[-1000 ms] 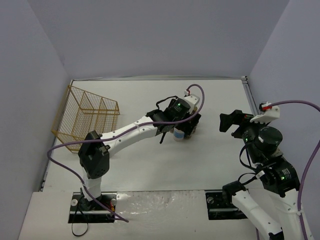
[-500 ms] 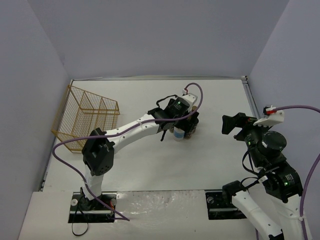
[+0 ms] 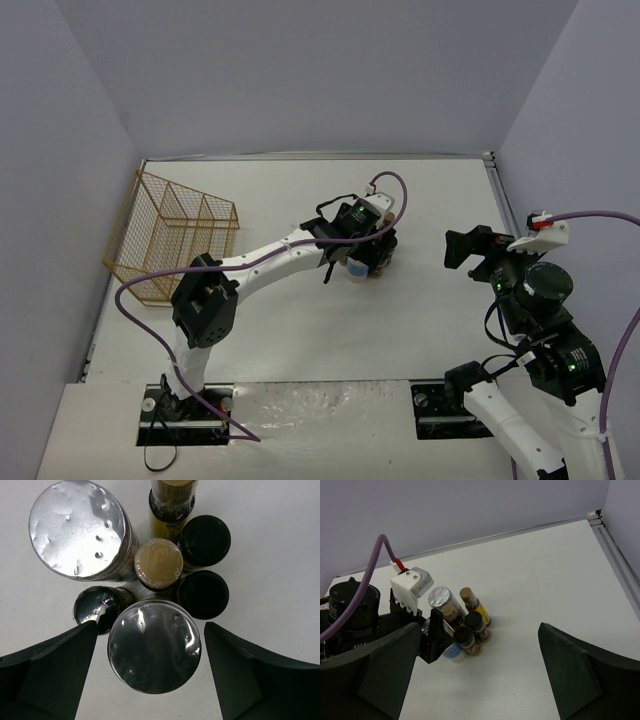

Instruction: Organize the condiment bottles

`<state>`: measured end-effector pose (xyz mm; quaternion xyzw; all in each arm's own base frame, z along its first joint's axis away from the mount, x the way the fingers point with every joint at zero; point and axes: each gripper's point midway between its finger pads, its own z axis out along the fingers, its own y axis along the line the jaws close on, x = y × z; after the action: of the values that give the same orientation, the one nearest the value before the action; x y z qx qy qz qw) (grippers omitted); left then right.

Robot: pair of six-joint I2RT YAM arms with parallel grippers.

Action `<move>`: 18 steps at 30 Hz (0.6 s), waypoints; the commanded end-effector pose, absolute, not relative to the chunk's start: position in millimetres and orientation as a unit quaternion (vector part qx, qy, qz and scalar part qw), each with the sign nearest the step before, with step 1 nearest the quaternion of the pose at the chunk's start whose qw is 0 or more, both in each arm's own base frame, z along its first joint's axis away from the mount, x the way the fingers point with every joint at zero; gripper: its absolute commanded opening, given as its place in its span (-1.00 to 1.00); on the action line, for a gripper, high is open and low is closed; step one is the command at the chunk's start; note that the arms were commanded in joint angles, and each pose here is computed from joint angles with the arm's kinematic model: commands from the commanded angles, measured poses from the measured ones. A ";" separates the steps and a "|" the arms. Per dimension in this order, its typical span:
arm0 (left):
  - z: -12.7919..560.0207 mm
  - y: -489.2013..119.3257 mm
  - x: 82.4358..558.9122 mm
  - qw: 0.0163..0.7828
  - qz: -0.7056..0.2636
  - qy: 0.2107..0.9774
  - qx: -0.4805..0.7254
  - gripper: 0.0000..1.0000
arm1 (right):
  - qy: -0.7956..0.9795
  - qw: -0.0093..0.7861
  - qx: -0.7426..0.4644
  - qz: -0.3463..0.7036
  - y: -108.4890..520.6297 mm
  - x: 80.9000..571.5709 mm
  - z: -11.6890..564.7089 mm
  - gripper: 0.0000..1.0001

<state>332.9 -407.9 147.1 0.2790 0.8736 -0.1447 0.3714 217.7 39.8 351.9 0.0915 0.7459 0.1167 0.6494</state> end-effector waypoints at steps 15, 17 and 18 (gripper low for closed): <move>224.6 -399.6 321.4 0.419 -0.175 0.853 0.256 -0.52 | 0.725 0.669 0.098 0.132 41.5 218.3 362.4 1.00; 235.8 -393.1 316.4 0.422 -0.180 0.852 0.251 -0.69 | 0.724 0.669 0.098 0.134 41.8 217.5 362.4 1.00; 239.9 -390.9 313.9 0.422 -0.183 0.852 0.249 -0.76 | 0.724 0.669 0.098 0.136 42.0 217.0 362.3 1.00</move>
<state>320.9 -397.0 148.2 0.2800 0.8828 -0.1319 0.3534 212.9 38.3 349.6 0.0932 0.7425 0.1197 0.6525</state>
